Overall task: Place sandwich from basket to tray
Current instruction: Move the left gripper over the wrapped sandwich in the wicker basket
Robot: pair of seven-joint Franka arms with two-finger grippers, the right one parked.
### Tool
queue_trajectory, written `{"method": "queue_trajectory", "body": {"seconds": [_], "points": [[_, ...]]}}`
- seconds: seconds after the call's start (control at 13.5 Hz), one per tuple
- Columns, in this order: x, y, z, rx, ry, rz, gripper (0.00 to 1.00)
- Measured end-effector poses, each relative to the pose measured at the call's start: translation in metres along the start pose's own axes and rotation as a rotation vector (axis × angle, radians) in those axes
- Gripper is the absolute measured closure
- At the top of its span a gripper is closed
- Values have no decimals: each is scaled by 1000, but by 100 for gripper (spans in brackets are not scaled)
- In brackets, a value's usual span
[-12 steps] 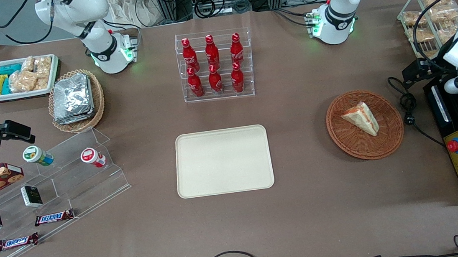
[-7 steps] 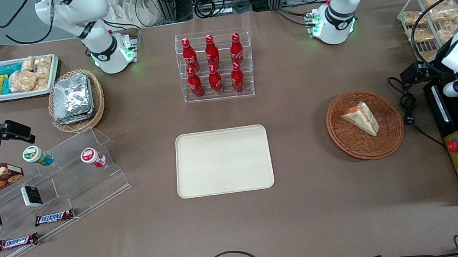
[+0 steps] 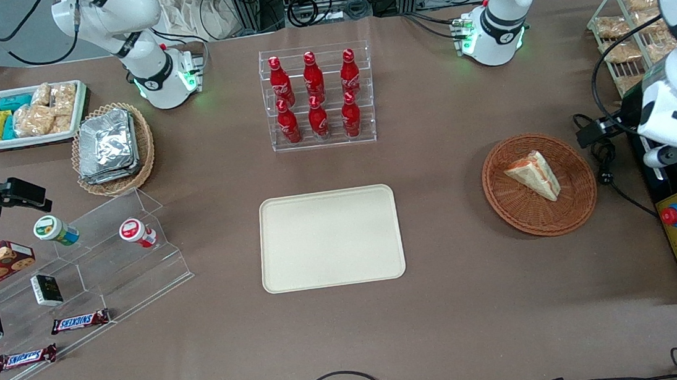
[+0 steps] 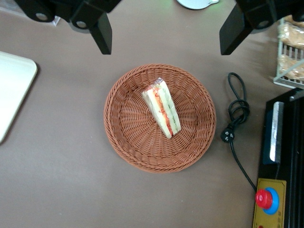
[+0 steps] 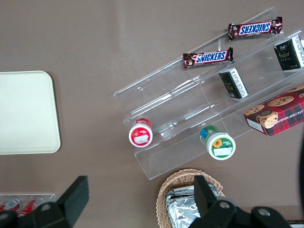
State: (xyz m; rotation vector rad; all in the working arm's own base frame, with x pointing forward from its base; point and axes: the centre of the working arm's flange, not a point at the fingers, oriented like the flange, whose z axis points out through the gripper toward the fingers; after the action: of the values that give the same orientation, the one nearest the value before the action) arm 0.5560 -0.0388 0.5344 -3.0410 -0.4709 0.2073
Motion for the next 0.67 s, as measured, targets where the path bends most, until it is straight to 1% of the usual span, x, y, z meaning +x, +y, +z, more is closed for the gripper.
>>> {"method": "queue_trajectory", "body": {"seconds": [0.3,0.52,0.67], "points": [[-14,-3,53,-7,29,-120,0],[-26,-9,89,-22,65,-194,0],[-34,-14,113,-29,76,-237,0]]}}
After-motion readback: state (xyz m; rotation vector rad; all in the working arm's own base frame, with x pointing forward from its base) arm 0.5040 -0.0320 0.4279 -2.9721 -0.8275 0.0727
